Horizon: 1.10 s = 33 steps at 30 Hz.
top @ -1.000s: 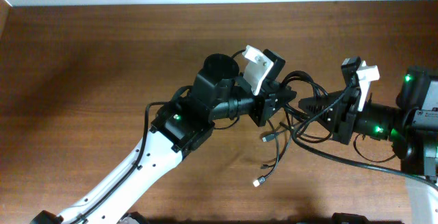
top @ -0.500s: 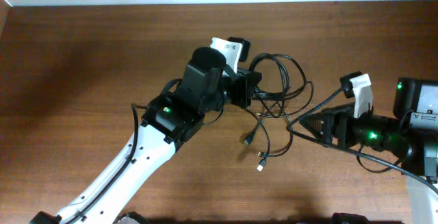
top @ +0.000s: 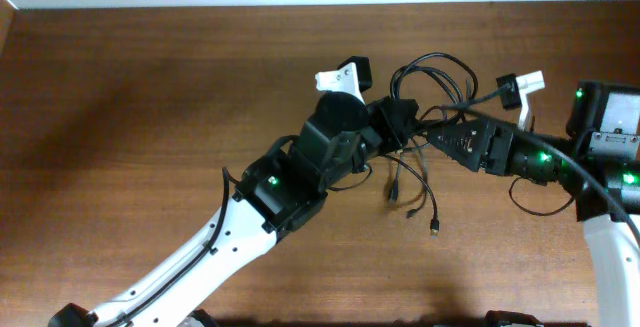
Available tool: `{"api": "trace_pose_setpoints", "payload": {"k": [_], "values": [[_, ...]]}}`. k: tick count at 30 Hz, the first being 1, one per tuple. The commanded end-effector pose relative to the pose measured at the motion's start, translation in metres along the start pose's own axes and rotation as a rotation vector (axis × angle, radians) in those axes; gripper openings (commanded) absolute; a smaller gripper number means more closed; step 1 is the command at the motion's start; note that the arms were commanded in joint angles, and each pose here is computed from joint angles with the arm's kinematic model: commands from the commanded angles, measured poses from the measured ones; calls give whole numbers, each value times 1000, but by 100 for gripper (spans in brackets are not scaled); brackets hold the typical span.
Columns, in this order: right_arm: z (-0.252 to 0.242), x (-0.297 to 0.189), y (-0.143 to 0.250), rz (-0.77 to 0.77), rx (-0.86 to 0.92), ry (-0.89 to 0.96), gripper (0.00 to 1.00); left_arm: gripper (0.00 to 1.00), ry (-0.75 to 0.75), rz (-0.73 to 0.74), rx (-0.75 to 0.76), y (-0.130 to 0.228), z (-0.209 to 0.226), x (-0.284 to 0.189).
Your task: Untangle cables
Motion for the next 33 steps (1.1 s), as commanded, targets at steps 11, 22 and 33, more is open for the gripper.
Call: {"api": "trace_pose_setpoints", "payload": {"k": [11,22,33], "values": [[-2,1,-8,-21,19,13,26,0,93,-12,12,26,-37,-3],[-2,1,-6,-15,34,16,38,0,143,-73,10,24,-43,14],[9,1,-3,29,10,-99,4,0,26,-144,18,27,-32,15]]}}
Point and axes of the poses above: each gripper's point midway between its finger pads, its own x axis out along the fingers, its own z axis along the line the jaws close on, y = z × x, the point moved 8 cm from there along -x, back along the fingers, and after that the axes turned 6 degrees about x, right-handed, at the moved point
